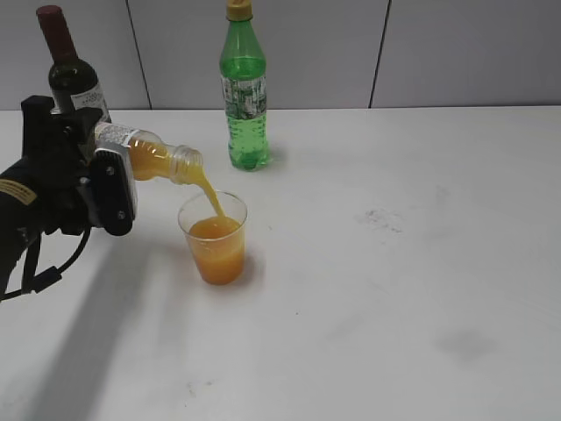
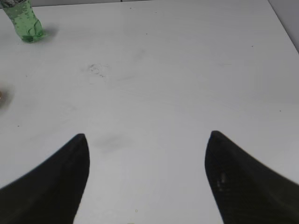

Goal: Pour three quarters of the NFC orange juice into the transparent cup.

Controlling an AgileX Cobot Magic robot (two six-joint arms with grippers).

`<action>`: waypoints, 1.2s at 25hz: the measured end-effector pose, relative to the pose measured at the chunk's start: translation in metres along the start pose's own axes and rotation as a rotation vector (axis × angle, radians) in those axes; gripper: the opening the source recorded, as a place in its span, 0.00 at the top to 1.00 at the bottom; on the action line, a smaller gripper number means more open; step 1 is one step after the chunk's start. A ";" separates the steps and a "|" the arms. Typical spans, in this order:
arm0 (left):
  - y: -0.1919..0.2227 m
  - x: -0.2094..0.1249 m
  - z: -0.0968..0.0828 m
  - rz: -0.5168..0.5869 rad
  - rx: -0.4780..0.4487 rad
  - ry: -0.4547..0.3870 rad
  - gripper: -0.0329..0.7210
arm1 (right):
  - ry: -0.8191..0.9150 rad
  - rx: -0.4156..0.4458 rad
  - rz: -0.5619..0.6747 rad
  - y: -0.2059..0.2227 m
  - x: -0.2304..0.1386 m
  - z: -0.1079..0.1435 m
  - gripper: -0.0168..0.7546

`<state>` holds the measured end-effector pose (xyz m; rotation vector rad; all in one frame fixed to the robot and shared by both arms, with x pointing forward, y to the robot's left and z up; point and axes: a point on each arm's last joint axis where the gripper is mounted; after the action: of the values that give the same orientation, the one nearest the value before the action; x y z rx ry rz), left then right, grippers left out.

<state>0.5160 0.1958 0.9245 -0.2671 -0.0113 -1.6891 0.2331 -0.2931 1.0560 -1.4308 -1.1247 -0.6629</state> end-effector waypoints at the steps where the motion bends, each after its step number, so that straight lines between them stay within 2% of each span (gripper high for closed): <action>1: 0.000 0.000 0.000 0.000 0.000 0.000 0.32 | 0.000 0.000 0.000 0.000 0.000 0.000 0.21; 7: 0.000 0.000 0.000 -0.003 -0.001 -0.010 0.32 | 0.000 0.000 0.000 0.000 0.000 0.000 0.21; 12: 0.000 0.003 0.000 -0.030 -0.006 -0.187 0.32 | 0.000 0.000 0.000 0.000 0.000 0.000 0.21; 15: 0.000 0.006 0.000 -0.068 -0.017 -0.355 0.32 | 0.000 0.000 0.000 0.000 0.000 0.000 0.21; 18: -0.001 0.009 0.001 -0.105 -0.020 -0.587 0.32 | 0.000 0.000 0.000 0.000 0.000 0.000 0.21; 21: -0.005 0.010 0.002 -0.143 -0.012 -0.911 0.32 | 0.000 0.000 0.000 0.000 0.000 0.000 0.21; 24: -0.005 0.006 0.002 -0.157 -0.039 -1.175 0.32 | 0.000 0.000 0.000 0.000 0.000 0.000 0.21; 27: -0.002 0.000 0.003 -0.180 -0.075 -1.338 0.32 | 0.000 0.000 0.000 0.000 0.000 0.000 0.21; 30: 0.012 -0.012 0.004 -0.190 -0.094 -1.447 0.32 | 0.000 0.000 0.000 0.000 0.000 0.000 0.21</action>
<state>0.5293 0.2065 0.9244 -1.5274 -1.0434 -1.3418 0.2331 -0.2931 1.0560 -1.4308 -1.1247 -0.6629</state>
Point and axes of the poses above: a point on each arm's last joint axis where the gripper is mounted, y pointing out along that axis toward the gripper, z along the wrist's bending axis when the last joint is at zero, x = y × z, and after that the axes turned 13 degrees about -y, right-handed
